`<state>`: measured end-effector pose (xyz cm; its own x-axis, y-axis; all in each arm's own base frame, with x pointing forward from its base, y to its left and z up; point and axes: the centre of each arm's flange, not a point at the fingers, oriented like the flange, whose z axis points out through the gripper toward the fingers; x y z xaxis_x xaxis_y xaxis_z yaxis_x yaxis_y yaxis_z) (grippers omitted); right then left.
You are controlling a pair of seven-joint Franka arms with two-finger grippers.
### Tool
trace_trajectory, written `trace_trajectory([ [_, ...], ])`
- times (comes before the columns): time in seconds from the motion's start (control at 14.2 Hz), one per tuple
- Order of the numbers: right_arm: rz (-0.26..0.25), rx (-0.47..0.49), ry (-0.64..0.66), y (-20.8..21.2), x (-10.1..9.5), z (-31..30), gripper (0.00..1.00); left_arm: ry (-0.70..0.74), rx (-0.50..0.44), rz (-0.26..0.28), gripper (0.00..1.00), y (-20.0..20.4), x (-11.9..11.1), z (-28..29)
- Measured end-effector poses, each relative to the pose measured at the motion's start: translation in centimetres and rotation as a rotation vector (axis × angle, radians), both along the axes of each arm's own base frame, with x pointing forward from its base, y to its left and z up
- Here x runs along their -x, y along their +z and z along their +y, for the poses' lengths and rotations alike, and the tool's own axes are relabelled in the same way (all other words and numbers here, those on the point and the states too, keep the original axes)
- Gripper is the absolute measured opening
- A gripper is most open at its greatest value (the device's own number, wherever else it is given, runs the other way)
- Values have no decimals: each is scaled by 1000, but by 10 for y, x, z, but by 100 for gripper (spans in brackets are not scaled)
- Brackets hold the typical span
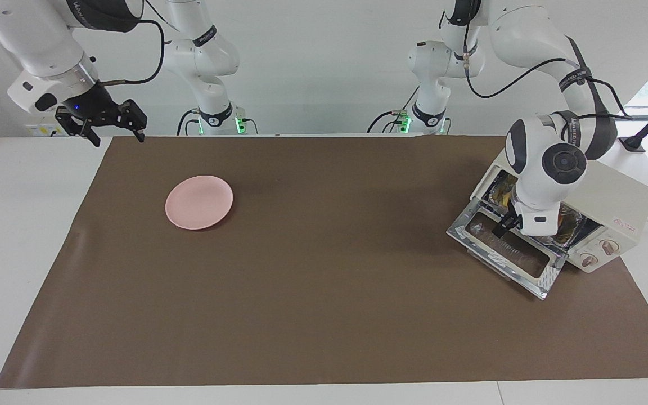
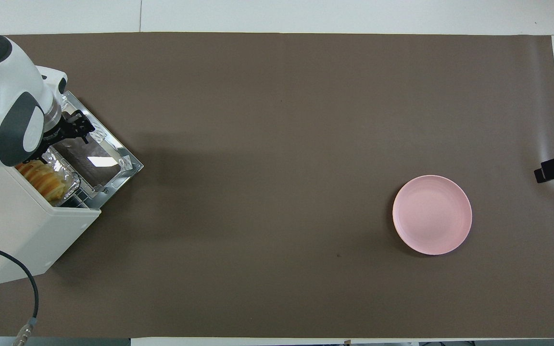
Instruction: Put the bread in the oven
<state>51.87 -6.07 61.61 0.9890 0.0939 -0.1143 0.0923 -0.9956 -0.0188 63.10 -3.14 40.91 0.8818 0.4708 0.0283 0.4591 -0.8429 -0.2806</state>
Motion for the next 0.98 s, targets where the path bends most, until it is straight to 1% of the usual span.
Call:
trace_trajectory([
  [0.21, 0, 0, 1, 0, 0, 0, 100, -120, 16, -33, 100, 34, -8, -5],
  [0.35, 0, 0, 1, 0, 0, 0, 100, -194, 25, -22, 100, 65, -2, -7],
  [0.49, 0, 0, 1, 0, 0, 0, 100, -269, 53, 9, 100, 88, 11, -14],
  [0.63, 0, 0, 1, 0, 0, 0, 100, -316, 124, 37, 100, 111, 28, -27],
  [0.77, 0, 0, 1, 0, 0, 0, 100, -365, 162, 61, 100, 134, 47, -38],
  [0.84, 0, 0, 1, 0, 0, 0, 100, -387, 172, 69, 100, 145, 55, -43],
  [0.98, 0, 0, 1, 0, 0, 0, 100, -433, 190, 70, 100, 162, 70, -55],
])
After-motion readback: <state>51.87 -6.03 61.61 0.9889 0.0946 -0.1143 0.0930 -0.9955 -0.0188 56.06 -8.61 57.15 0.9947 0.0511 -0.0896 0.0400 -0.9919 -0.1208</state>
